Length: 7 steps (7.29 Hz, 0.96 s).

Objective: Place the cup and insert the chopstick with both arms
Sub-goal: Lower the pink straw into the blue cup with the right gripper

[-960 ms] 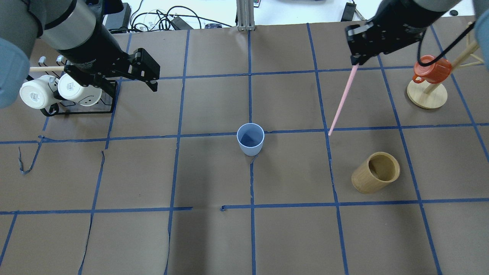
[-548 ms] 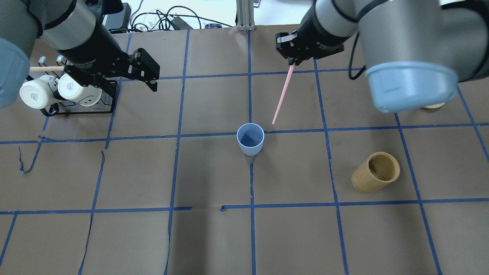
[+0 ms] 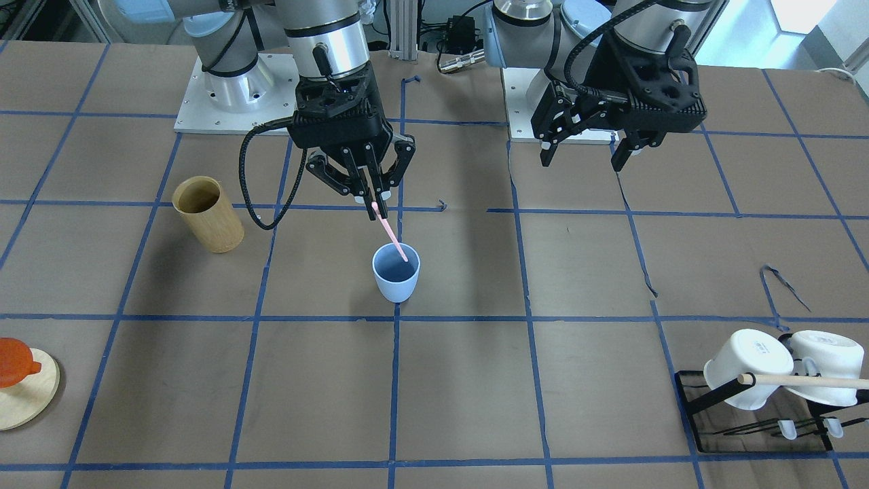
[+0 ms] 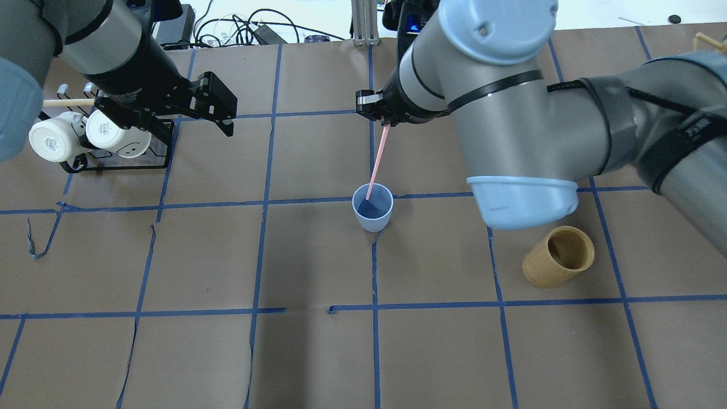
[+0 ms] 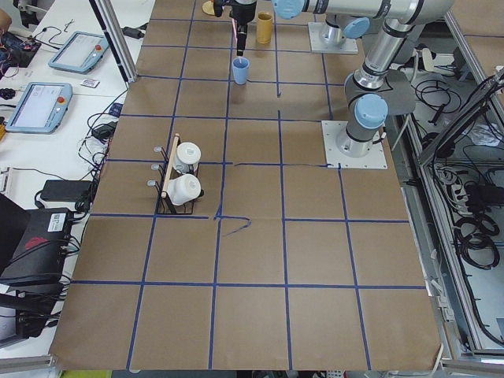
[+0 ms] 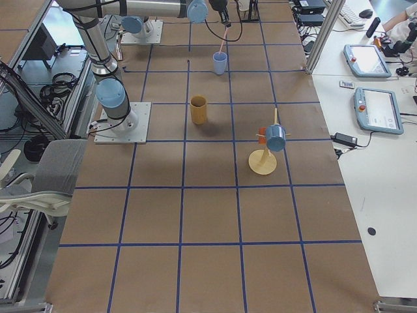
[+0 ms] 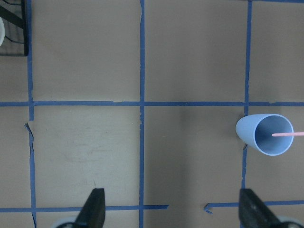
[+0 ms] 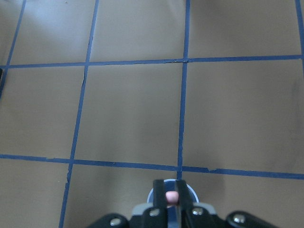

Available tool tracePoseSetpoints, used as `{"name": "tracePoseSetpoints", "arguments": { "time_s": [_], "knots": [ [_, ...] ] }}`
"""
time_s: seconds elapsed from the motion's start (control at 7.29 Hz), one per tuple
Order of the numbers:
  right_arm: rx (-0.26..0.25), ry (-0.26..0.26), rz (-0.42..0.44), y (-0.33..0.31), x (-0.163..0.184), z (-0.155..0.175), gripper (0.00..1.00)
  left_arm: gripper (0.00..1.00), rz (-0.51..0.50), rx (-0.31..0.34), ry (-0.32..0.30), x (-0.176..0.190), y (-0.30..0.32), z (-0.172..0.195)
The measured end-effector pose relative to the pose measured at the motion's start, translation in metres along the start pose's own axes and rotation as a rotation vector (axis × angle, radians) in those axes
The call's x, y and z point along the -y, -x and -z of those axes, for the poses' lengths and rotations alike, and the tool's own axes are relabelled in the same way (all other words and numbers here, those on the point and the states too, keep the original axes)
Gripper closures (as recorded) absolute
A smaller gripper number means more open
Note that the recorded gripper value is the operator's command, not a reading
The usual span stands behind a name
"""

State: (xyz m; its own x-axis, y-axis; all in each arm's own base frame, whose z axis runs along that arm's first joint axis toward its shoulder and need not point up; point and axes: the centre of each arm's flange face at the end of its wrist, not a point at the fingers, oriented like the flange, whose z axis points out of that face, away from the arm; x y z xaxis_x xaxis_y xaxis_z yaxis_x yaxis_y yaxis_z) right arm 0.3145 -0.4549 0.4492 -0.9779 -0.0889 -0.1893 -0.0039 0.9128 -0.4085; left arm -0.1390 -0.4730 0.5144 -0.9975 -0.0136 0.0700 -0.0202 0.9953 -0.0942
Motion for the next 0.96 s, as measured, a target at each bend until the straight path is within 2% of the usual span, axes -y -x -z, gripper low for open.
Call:
{"name": "tracePoseSetpoints", "arguments": {
  "time_s": [0.41,0.69,0.96],
  "knots": [
    [-0.036,-0.027,0.011,-0.001,-0.003,-0.009,0.87,0.0,0.0,0.0,0.0,0.0,0.0,0.0],
    [-0.08,-0.044,0.011,-0.01,-0.011,-0.021,0.85,0.0,0.0,0.0,0.0,0.0,0.0,0.0],
    [-0.089,-0.073,0.012,-0.015,-0.022,-0.035,0.82,0.0,0.0,0.0,0.0,0.0,0.0,0.0]
  ]
}}
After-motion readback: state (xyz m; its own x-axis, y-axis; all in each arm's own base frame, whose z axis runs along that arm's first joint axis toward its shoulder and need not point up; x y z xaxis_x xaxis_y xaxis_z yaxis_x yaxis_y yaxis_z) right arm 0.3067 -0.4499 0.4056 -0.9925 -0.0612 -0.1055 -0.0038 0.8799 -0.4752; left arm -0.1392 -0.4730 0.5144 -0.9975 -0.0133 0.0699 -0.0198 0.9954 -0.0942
